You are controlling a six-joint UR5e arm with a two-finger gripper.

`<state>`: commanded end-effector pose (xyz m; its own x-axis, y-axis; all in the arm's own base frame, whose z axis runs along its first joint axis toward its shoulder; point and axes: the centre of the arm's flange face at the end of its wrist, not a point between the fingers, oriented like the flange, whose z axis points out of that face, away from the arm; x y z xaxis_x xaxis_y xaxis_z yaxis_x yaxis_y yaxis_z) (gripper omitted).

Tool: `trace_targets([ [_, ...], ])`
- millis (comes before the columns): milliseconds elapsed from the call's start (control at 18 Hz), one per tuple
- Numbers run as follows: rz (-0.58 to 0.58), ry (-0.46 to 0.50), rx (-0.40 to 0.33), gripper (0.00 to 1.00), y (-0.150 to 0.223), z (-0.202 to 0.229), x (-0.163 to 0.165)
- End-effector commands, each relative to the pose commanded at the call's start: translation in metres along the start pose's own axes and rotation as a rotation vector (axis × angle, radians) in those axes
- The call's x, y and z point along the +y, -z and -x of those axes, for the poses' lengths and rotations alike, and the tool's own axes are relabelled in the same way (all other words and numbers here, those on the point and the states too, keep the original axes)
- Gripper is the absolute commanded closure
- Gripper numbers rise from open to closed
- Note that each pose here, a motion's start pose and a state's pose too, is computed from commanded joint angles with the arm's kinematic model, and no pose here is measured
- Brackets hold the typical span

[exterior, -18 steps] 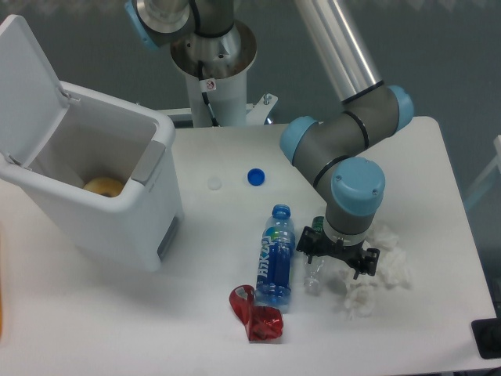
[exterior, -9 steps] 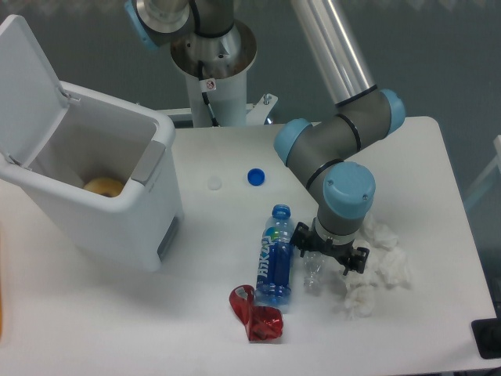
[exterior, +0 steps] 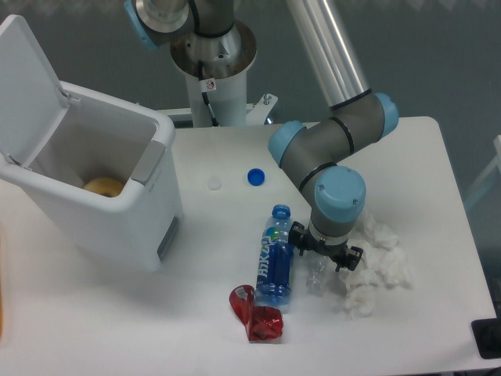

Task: Pick up the plastic bottle
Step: 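Lift the gripped bottle up off the table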

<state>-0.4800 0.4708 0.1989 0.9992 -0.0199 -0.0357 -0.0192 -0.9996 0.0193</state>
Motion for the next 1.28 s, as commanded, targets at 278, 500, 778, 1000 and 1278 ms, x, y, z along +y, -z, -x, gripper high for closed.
trace_targets([
  [278, -0.011, -0.001, -0.015, 0.79, 0.010, 0.005, 0.000],
  [500, -0.038, 0.008, -0.048, 0.78, 0.035, 0.012, 0.001],
  [778, -0.089, 0.029, -0.108, 0.78, 0.075, 0.040, 0.002],
  [1000, -0.111, 0.032, -0.146, 0.79, 0.101, 0.064, 0.013],
  [1278, -0.118, -0.076, -0.177, 0.79, 0.124, 0.078, 0.023],
])
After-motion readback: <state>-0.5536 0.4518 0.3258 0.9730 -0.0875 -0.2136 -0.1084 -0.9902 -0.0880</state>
